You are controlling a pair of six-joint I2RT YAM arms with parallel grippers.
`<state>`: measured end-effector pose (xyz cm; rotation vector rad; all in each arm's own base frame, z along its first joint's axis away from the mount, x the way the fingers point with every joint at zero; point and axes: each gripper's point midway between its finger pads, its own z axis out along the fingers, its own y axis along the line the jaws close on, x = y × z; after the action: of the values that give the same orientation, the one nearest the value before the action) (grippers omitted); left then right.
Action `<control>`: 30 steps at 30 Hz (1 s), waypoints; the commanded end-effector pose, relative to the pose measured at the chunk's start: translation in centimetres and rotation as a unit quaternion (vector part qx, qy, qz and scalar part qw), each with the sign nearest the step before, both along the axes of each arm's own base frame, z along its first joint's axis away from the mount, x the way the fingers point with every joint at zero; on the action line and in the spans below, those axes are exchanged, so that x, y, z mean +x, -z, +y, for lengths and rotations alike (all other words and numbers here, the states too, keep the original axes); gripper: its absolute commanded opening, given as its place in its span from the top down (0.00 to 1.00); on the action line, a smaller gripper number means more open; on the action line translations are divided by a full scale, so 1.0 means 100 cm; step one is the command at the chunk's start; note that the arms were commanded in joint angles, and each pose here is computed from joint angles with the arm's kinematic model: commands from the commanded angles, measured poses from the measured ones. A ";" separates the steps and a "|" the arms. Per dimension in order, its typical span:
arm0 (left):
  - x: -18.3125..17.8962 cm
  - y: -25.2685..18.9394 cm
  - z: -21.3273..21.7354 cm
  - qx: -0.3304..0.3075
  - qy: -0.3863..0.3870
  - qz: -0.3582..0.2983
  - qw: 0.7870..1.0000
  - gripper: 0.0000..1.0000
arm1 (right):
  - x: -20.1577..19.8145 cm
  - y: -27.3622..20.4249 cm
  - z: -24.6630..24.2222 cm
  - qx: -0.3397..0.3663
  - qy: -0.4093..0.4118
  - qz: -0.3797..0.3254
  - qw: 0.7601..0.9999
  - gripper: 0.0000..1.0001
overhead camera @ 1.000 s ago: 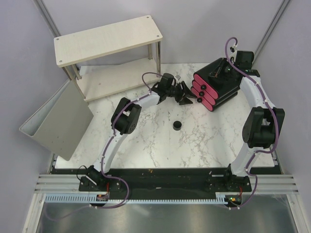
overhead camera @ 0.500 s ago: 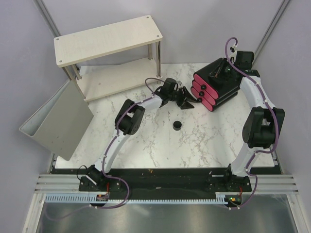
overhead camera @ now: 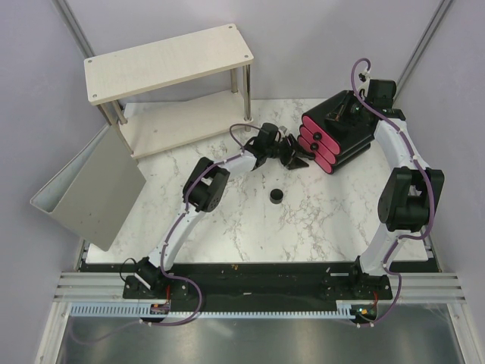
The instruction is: Organize the makeup
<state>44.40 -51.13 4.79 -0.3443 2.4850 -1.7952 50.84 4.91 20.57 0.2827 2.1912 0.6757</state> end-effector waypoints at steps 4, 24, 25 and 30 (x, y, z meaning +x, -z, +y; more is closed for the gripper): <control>0.014 0.006 -0.006 -0.008 -0.047 0.026 0.999 0.53 | -0.032 0.057 -0.009 -0.016 0.014 0.108 0.994 1.00; 0.026 0.022 -0.005 0.004 -0.084 0.025 0.996 0.89 | -0.036 0.058 -0.011 -0.021 0.016 0.111 0.993 1.00; 0.026 0.021 -0.005 0.004 -0.081 0.020 0.997 0.92 | -0.036 0.058 -0.012 -0.022 0.016 0.110 0.994 1.00; 0.021 0.008 0.000 0.004 -0.063 -0.001 0.998 0.98 | -0.036 0.058 -0.013 -0.023 0.018 0.110 0.994 1.00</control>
<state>45.43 -51.91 5.48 -0.4636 2.4254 -1.8175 50.51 4.72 20.57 0.2881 2.1918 0.6725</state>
